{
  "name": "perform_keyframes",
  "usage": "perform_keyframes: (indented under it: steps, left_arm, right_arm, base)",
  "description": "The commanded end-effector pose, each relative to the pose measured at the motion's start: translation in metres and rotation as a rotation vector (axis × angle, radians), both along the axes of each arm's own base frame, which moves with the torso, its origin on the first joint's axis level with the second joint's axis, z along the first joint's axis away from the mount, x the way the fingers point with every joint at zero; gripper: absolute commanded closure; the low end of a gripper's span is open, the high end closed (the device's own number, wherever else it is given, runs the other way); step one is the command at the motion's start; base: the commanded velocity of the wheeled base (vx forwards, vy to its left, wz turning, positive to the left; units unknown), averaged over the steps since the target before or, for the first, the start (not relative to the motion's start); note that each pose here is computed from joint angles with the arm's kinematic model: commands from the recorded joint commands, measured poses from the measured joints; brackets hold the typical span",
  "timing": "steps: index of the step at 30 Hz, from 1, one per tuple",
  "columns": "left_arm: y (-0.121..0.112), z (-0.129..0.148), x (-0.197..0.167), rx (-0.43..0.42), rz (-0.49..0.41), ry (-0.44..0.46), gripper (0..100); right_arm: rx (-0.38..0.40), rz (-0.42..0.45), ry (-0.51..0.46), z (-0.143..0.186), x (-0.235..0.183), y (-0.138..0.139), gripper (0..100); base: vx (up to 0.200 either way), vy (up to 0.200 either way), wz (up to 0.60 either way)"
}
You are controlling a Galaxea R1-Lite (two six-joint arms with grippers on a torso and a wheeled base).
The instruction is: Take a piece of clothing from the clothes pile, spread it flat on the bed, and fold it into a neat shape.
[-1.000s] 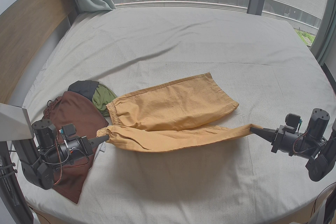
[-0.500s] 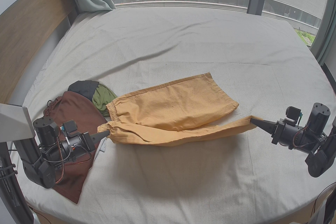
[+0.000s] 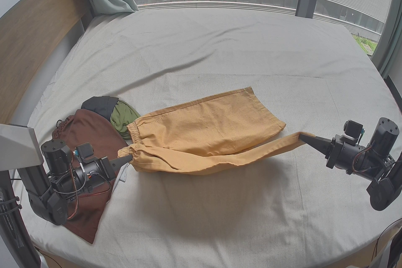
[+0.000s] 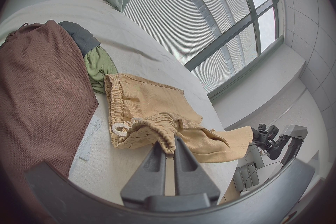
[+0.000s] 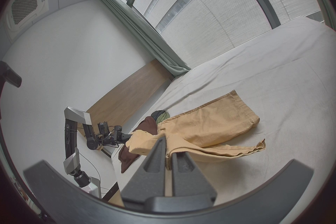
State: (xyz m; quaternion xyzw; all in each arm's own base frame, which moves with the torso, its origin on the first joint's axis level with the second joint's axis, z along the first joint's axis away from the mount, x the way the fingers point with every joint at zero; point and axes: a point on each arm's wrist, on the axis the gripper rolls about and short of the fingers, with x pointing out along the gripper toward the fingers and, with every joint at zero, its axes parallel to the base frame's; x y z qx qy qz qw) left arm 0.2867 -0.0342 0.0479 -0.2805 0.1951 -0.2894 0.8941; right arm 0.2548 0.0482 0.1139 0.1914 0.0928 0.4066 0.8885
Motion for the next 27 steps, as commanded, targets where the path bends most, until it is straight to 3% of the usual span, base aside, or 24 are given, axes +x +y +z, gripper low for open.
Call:
perform_keyframes:
  steps: [1, 10, 27]
  left_arm:
    - [0.000, 0.000, 0.001, -0.001, 0.000, 0.000, 100]
    - [0.000, -0.001, 0.003, -0.001, 0.003, -0.004, 100]
    - [-0.006, 0.008, 0.011, -0.029, 0.051, -0.027, 100]
  right_arm:
    - [0.003, 0.002, -0.014, 0.003, 0.002, 0.001, 100]
    - [0.034, -0.001, -0.041, 0.015, 0.006, 0.000, 100]
    - [0.080, -0.019, -0.053, 0.028, 0.066, 0.001, 100]
  base:
    - [0.000, 0.000, 0.00]
    - [0.000, 0.000, 0.00]
    - [0.000, 0.000, 0.00]
